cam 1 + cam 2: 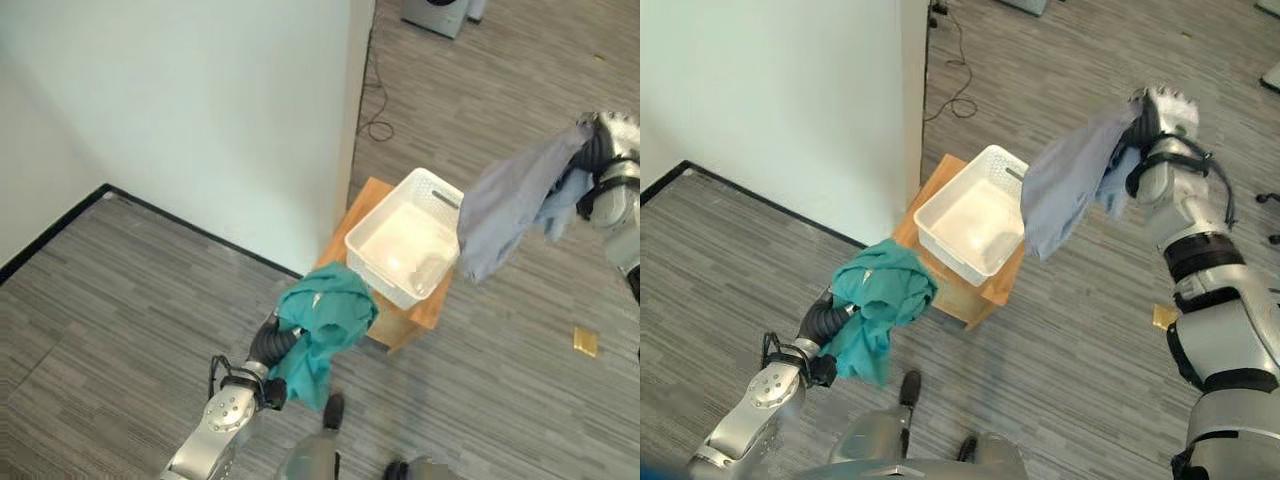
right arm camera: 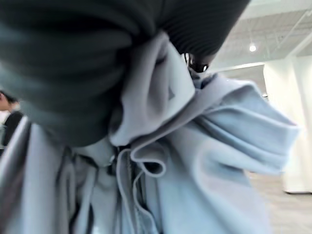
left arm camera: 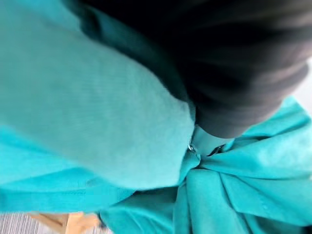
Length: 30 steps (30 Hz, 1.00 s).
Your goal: Pick up bed clothes into laundry basket.
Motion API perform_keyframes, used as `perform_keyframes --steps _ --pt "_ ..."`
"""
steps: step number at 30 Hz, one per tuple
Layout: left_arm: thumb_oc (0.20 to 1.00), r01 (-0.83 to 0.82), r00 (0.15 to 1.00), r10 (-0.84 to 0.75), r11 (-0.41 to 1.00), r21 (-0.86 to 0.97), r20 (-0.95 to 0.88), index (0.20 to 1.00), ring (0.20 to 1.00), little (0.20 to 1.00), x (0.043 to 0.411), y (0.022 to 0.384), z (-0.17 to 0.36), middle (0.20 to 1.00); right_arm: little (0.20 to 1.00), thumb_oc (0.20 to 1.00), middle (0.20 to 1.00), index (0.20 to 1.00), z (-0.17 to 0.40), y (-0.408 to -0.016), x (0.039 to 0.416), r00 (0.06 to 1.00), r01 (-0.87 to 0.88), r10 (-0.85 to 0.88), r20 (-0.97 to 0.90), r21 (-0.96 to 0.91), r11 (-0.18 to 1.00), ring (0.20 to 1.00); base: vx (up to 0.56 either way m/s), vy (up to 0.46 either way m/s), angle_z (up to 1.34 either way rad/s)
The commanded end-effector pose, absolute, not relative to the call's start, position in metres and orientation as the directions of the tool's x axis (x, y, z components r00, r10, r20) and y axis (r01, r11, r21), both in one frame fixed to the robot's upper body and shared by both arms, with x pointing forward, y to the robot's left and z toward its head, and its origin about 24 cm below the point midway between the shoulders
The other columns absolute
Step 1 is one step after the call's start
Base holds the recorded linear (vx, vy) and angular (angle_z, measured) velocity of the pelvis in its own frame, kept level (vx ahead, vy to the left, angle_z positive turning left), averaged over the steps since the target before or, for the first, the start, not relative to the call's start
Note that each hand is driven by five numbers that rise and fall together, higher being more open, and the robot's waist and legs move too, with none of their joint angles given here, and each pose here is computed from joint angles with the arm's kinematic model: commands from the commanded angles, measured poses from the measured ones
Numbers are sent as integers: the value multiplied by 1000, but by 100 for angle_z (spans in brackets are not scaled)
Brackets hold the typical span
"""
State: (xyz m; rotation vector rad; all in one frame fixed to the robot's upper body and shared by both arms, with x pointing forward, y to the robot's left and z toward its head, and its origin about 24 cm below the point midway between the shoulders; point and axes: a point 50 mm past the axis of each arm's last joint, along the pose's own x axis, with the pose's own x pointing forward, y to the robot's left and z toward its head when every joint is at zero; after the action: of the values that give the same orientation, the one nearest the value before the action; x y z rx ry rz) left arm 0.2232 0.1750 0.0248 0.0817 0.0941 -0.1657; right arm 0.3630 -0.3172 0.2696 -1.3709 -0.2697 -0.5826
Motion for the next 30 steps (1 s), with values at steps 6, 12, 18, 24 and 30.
perform_keyframes --steps 6,12,18,24,30 --pt "200 197 977 -200 979 52 74 200 200 200 229 173 56 200 200 200 200 200 318 -310 359 736 673 -233 635 -726 145 200 247 -134 70" --pt "200 135 989 -132 990 -36 58 200 200 200 221 177 51 200 200 200 200 200 296 -290 363 771 636 -173 613 -729 252 200 136 -195 39" --pt "200 117 993 -117 992 -48 7 200 200 200 214 184 44 200 200 200 200 200 259 -294 362 830 558 -176 530 -779 285 200 189 -41 39" --pt "200 147 989 -147 989 -32 -8 200 200 200 213 180 40 200 200 200 200 200 205 -284 366 887 462 -216 408 -791 402 200 112 33 -3" --pt "200 148 989 -148 989 -29 -12 200 200 200 214 179 38 200 200 200 200 200 158 -269 371 933 356 -228 280 -814 458 200 68 18 -2"
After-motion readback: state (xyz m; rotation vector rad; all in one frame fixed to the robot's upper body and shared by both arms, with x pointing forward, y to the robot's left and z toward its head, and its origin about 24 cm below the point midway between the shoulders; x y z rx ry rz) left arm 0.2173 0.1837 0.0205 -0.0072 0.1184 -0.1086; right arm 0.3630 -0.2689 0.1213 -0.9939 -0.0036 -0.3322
